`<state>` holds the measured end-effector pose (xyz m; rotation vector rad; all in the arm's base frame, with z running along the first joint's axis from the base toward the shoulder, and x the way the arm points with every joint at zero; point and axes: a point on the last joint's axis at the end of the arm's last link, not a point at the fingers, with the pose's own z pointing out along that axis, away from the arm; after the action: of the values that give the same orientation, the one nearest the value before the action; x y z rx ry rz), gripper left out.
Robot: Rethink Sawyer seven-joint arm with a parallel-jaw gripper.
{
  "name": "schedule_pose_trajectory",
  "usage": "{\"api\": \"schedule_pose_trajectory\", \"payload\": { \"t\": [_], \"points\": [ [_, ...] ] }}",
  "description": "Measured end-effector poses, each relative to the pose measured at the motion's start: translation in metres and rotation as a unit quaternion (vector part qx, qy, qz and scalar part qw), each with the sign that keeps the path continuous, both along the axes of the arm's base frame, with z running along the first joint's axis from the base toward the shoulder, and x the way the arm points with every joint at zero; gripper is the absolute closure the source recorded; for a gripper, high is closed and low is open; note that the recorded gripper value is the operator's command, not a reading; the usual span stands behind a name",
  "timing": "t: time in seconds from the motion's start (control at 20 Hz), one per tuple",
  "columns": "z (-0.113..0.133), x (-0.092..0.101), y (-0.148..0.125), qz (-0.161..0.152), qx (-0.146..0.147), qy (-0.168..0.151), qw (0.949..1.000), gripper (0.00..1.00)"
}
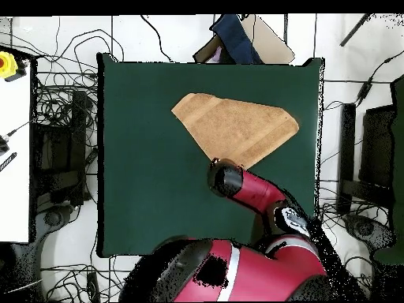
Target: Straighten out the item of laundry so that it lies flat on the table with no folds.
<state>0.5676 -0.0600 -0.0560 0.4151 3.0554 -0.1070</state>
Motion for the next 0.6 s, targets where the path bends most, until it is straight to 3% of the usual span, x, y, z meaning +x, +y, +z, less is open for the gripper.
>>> {"api": "schedule_pose_trajectory", "payload": {
  "t": [0.05, 0.35, 0.6],
  "points": [
    [0.0, 0.001, 0.0, 0.003, -0.007, -0.014, 0.9999, 1.0],
    [0.001, 0.001, 0.001, 0.009, -0.017, -0.025, 0.9995, 1.0],
    [0.0, 0.002, 0.011, 0.034, -0.04, -0.022, 0.9984, 1.0]
  ]
}}
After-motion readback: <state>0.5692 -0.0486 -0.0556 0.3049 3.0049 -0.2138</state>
